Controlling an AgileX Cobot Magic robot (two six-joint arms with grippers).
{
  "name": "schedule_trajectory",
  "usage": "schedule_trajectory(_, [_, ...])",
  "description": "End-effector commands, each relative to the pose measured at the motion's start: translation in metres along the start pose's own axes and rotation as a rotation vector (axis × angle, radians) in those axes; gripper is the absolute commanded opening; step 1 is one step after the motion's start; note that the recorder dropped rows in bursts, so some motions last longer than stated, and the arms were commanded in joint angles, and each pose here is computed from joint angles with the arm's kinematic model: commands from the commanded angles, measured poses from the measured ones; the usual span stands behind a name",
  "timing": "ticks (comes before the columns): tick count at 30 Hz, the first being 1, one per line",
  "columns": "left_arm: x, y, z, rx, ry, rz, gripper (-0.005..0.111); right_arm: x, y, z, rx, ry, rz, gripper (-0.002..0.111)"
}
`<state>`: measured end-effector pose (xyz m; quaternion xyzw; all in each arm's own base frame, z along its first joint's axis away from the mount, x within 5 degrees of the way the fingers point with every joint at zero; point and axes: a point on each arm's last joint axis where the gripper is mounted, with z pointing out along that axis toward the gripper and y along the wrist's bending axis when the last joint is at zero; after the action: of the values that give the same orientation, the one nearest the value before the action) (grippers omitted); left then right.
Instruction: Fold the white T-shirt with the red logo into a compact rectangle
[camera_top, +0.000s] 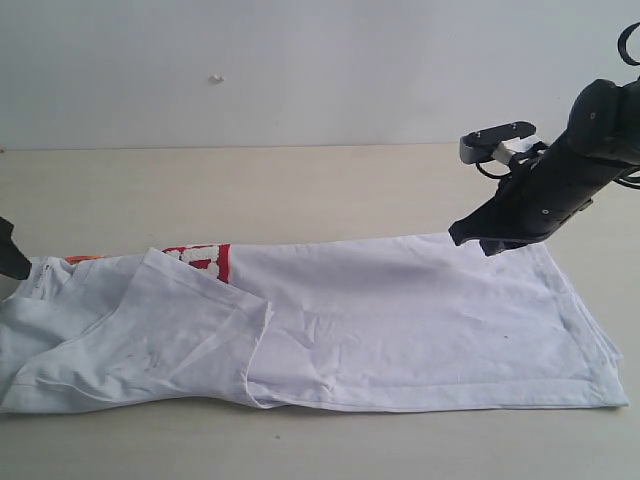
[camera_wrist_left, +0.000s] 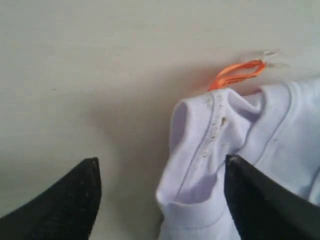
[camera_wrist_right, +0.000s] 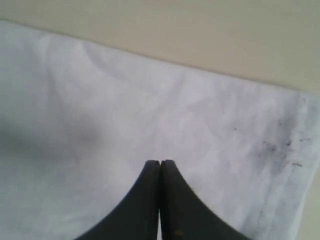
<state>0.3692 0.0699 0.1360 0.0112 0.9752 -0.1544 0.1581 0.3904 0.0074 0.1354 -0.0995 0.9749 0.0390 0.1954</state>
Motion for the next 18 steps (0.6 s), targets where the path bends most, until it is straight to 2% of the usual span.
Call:
schedule_trajectory(1, [0.002,0.0,0.012,0.059,0.03,0.011,0.067,-0.003,0.001,-0.003,0.0,-0.014,-0.011,0.0])
schedule_trajectory(4, [0.005,0.002,0.025,0.096,0.044,-0.02,0.067,-0.003,0.001,-0.003,-0.001,-0.012,-0.011,0.0])
schedule_trajectory(11, [0.013,0.001,0.035,0.149,0.117,-0.01,0.064,-0.003,0.001,-0.003,0.001,-0.018,-0.012,0.0])
schedule_trajectory(13, [0.015,0.0,0.035,0.166,0.134,-0.01,0.056,-0.003,0.001,-0.003,0.001,-0.018,-0.012,0.0])
schedule_trajectory(17, [0.018,-0.003,0.034,0.193,0.171,-0.008,0.029,-0.002,0.002,-0.003,-0.006,-0.008,-0.008,0.0])
schedule_trajectory(18, [0.019,-0.003,0.034,0.198,0.177,-0.007,0.019,-0.002,0.002,-0.003,-0.008,-0.005,-0.007,0.0])
